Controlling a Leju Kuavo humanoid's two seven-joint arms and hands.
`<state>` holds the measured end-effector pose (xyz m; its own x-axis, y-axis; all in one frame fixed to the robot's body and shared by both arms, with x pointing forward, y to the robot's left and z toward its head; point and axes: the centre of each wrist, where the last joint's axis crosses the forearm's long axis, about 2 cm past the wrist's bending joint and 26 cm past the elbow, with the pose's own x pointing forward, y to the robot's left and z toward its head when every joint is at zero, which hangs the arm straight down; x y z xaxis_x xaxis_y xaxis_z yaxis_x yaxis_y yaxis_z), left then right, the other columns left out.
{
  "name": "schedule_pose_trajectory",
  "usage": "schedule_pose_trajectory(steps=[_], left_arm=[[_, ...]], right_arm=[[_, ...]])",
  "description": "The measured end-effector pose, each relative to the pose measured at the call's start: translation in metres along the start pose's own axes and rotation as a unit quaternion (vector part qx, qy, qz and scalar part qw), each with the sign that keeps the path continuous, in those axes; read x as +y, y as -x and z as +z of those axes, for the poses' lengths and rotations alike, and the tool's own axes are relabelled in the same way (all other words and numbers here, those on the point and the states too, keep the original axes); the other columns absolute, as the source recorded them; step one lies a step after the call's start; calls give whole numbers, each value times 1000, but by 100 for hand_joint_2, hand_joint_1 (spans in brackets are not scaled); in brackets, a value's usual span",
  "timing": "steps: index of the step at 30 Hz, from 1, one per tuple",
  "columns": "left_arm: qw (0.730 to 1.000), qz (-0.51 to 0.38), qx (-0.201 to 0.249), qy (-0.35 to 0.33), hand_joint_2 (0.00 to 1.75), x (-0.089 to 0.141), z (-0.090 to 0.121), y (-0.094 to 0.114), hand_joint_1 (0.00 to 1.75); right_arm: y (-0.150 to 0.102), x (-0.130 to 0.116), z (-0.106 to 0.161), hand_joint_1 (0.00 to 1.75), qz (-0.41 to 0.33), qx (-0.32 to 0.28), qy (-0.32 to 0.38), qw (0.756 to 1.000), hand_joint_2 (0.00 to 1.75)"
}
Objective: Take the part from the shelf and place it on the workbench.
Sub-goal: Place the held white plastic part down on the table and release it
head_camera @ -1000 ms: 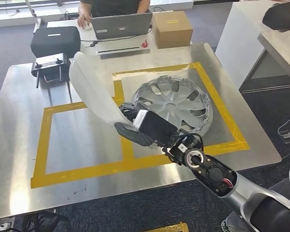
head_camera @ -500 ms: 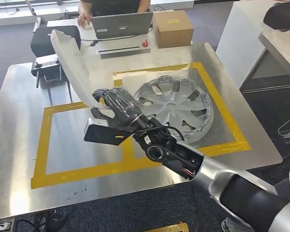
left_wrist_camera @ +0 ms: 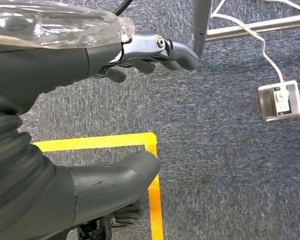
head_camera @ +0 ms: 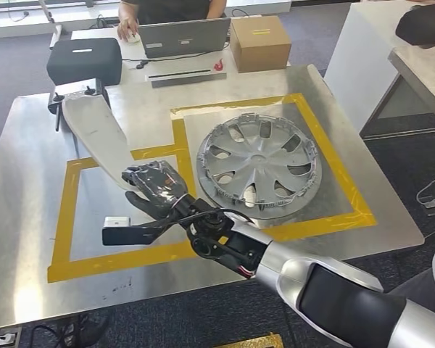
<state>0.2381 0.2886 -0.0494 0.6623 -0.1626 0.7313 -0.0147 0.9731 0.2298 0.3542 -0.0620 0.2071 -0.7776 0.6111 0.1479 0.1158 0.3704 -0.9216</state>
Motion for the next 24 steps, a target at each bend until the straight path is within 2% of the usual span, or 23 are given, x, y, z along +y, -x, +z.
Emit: schedule_pose_trajectory(steps=[4, 12, 24], left_arm=[[1000, -3, 2, 1, 175, 0, 0, -1, 0], [1000, -2, 4, 3, 175, 0, -1, -2, 0], [1000, -1, 2, 10, 175, 1, -1, -1, 0]], right_arm=[[-2, 14, 0, 175, 59, -29, -22, 998, 175], [-5, 43, 4, 175, 142, -62, -135, 979, 175], [-1, 55, 7, 175, 181, -61, -194, 962, 175]])
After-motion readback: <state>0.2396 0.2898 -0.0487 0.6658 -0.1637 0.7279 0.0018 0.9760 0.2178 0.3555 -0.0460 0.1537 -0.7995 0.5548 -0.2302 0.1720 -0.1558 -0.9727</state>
